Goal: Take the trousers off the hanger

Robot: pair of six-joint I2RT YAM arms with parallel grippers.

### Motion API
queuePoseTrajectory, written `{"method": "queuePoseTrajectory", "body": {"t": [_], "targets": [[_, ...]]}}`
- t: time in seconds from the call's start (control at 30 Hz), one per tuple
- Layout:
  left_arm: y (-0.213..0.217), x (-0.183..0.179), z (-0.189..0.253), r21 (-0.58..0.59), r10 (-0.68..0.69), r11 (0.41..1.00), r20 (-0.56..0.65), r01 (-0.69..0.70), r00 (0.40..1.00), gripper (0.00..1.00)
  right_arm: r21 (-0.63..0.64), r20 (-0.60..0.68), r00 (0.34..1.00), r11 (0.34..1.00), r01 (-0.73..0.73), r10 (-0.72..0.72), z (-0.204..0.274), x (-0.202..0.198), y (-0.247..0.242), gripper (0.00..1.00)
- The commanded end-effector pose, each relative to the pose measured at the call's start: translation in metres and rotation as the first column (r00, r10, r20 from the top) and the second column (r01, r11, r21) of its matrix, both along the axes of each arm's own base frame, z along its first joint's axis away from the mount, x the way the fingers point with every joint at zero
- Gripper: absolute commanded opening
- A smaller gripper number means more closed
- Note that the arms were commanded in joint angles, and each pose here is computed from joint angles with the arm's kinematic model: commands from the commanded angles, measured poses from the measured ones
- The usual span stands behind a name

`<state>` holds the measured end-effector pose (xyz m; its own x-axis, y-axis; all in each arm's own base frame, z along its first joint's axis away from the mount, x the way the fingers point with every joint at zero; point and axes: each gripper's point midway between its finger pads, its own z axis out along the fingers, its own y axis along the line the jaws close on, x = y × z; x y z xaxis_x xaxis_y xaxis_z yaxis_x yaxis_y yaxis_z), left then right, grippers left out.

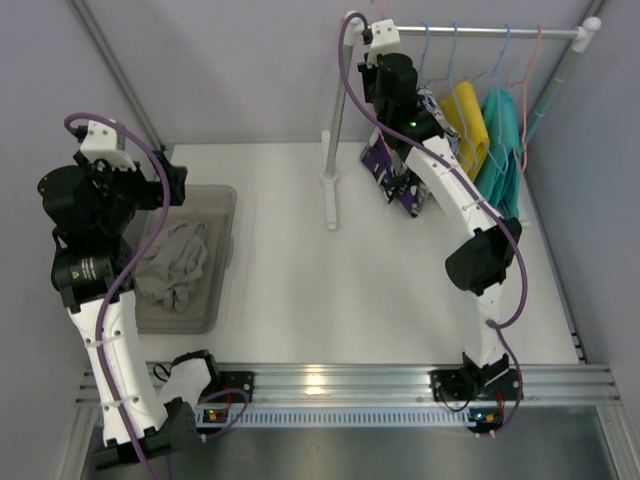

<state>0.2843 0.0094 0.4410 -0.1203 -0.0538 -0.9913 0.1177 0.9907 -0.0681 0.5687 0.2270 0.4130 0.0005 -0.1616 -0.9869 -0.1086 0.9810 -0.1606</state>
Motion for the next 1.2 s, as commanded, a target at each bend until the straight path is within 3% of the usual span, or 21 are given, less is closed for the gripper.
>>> {"method": "queuePoseTrajectory", "body": {"t": [0.0, 0.17, 0.33, 0.43, 0.47, 0.57, 0.83, 1.0, 1.1, 1.17], "targets": [[-0.004, -0.009, 0.015, 0.0, -0.006, 1.0, 0.035, 0.006, 0.999, 0.99, 0.064, 0.117, 0.993, 0.997, -0.036, 0.028, 0.034, 0.007, 0.003, 0.01], [-0.004, -0.007, 0.013, -0.002, -0.012, 1.0, 0.028, 0.012, 1.0, 0.99, 0.093, 0.096, 0.994, 0.993, -0.069, 0.06, 0.033, -0.005, 0.004, 0.21], [-0.004, -0.004, 0.014, -0.002, -0.018, 1.0, 0.032, 0.018, 0.999, 0.99, 0.115, 0.092, 0.993, 0.989, -0.09, 0.079, 0.043, -0.026, -0.003, 0.24], [-0.005, -0.006, 0.019, 0.002, -0.02, 1.0, 0.05, 0.02, 0.999, 0.99, 0.127, 0.092, 0.991, 0.986, -0.106, 0.095, 0.055, -0.043, -0.008, 0.35], [-0.005, -0.006, 0.019, 0.006, -0.02, 1.0, 0.053, 0.02, 0.998, 0.99, 0.138, 0.093, 0.99, 0.984, -0.117, 0.105, 0.059, -0.049, -0.009, 0.43], [-0.006, -0.006, 0.022, 0.02, -0.031, 0.999, 0.066, 0.03, 0.997, 0.99, 0.153, 0.101, 0.984, 0.975, -0.16, 0.146, 0.075, -0.078, -0.016, 0.53], [-0.011, -0.006, 0.02, 0.016, -0.058, 0.998, 0.08, 0.057, 0.995, 0.99, 0.217, 0.068, 0.981, 0.957, -0.193, 0.182, 0.091, -0.152, -0.051, 0.59], [-0.016, -0.008, 0.019, -0.004, -0.072, 0.997, 0.089, 0.073, 0.993, 0.99, 0.31, -0.051, 0.987, 0.942, -0.131, 0.154, 0.069, -0.149, -0.095, 0.6], [-0.018, -0.008, 0.018, -0.026, -0.079, 0.996, 0.082, 0.081, 0.994, 0.99, 0.388, -0.132, 0.956, 0.901, -0.194, 0.263, 0.05, -0.137, -0.098, 0.54], [-0.018, -0.008, 0.018, -0.034, -0.079, 0.996, 0.084, 0.082, 0.993, 0.99, 0.413, -0.159, 0.953, 0.894, -0.175, 0.259, 0.044, -0.127, -0.106, 0.52]]}}
